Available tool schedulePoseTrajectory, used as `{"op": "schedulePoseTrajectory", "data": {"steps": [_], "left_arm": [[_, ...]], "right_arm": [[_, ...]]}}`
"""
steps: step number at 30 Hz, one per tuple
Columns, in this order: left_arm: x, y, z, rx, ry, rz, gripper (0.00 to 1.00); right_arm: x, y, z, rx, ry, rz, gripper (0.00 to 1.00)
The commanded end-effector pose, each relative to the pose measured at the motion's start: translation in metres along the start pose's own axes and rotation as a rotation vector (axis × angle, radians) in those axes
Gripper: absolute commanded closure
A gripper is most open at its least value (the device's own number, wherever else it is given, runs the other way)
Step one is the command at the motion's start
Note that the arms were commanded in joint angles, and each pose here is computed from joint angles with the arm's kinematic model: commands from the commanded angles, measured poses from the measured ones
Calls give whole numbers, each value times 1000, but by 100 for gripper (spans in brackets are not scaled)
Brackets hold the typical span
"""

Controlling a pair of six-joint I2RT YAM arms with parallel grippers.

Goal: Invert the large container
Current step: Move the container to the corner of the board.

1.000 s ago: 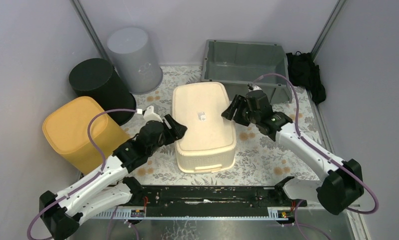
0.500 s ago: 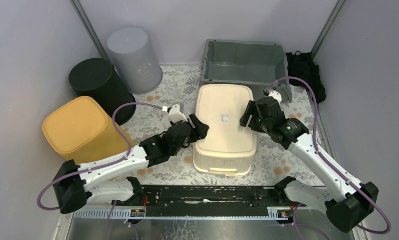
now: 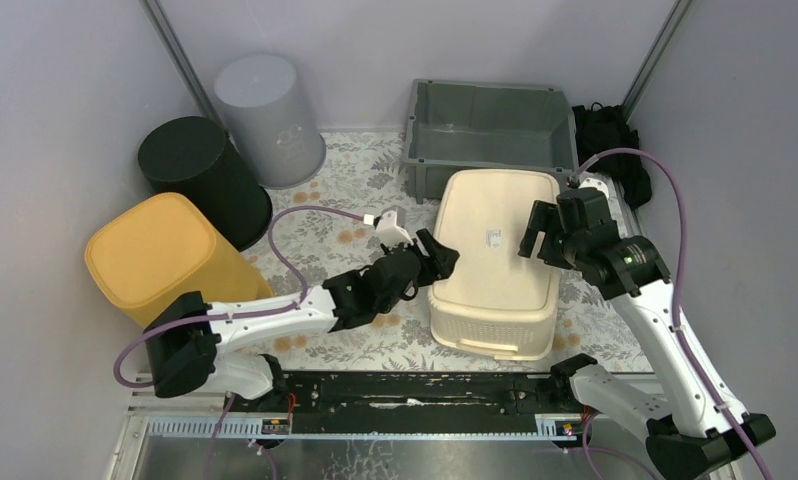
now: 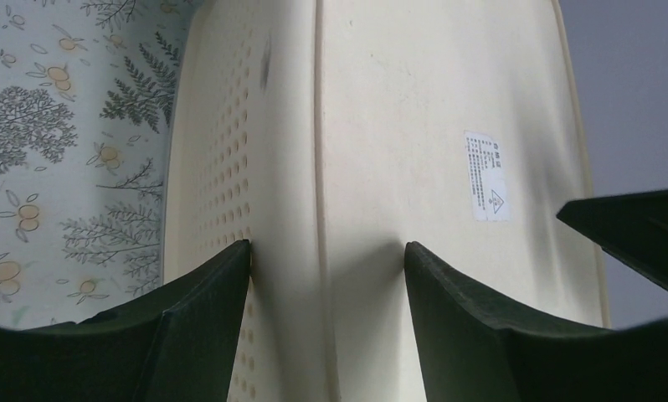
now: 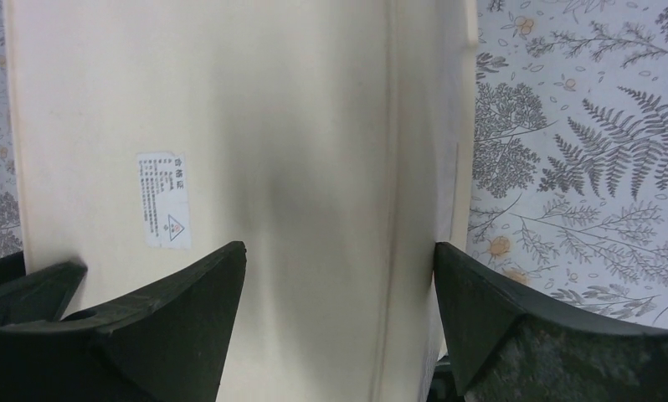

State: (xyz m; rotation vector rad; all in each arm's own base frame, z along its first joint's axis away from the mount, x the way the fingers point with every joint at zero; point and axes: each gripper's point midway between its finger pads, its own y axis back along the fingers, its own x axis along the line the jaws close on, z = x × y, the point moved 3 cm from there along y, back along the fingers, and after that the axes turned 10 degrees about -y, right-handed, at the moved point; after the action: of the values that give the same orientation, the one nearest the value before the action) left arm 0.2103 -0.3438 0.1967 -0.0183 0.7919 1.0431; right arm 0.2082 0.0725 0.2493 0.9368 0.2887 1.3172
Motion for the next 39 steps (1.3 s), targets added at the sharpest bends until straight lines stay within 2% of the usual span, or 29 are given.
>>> {"op": "schedulePoseTrajectory", "data": {"steps": [1,16,21,28,34,39], "left_arm": [[-93,15,-32,154,86,-357,32],[-118,13,-50,229,44,-493,30],[-118,23,-54,265,34,-517,18],[-114,38,-37,222,-34,-516,1],[-113,46,-27,203,-93,-507,0],[-110,41,-36,217,-99,-512,0]], "right_arm": [[97,52,4,112,-32,567,14],[101,58,2,136,-25,601,15],[101,58,1,145,-15,599,15],[101,57,0,152,-6,594,14],[101,57,2,152,1,583,14],[98,53,-1,157,4,569,14]]}}
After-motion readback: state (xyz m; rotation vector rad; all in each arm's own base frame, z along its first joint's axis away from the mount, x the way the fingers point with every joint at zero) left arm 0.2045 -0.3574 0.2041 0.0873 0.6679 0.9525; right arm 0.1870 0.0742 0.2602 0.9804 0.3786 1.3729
